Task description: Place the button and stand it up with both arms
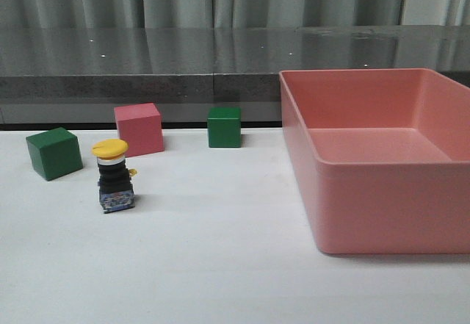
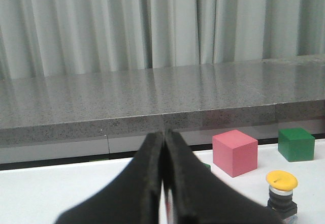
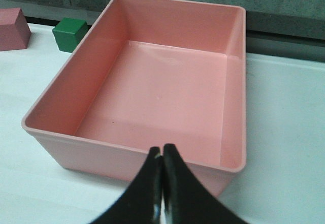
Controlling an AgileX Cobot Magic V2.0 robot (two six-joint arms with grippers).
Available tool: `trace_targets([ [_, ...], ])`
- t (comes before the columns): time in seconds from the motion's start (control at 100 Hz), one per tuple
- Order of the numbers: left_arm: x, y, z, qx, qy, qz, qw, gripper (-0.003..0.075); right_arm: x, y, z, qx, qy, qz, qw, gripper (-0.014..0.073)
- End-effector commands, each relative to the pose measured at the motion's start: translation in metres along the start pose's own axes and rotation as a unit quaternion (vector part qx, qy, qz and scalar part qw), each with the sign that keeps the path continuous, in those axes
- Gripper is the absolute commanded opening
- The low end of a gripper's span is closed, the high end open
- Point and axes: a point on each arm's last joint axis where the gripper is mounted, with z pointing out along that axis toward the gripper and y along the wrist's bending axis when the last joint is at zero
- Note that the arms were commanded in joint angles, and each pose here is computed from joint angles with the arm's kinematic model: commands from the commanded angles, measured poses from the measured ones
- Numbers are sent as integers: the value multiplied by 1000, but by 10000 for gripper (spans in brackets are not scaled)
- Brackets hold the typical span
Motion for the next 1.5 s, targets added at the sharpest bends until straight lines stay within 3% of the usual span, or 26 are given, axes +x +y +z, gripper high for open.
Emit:
trace_targets([
  [0.0,7,-3,-2,13,-29,-11,999,-20,-13,-2,-3,13,-39,6,999,-69],
  [0.2,7,-3,-2,13,-29,-11,999,-20,-13,-3,-3,14,-41,5,999,-69],
  [0.4,7,-3,-2,13,-29,-11,999,-20,-11,-2,-1,12,-84,-4,996,-69],
  [0.63,7,-3,-2,13,-29,-11,999,-20,15,-1,2,19,-139,-26,990,-69],
  [0.8,7,-3,-2,13,-29,-11,999,-20,36,-2,6,33,-151,-19,988,-69],
  [1.14,7,-3,-2,13,-29,-11,999,-20,38,-4,7,36,-157,3,987,-69],
  [1.49,7,-3,-2,13,-29,-11,999,-20,64,-3,1,39,-241,21,970,-69],
])
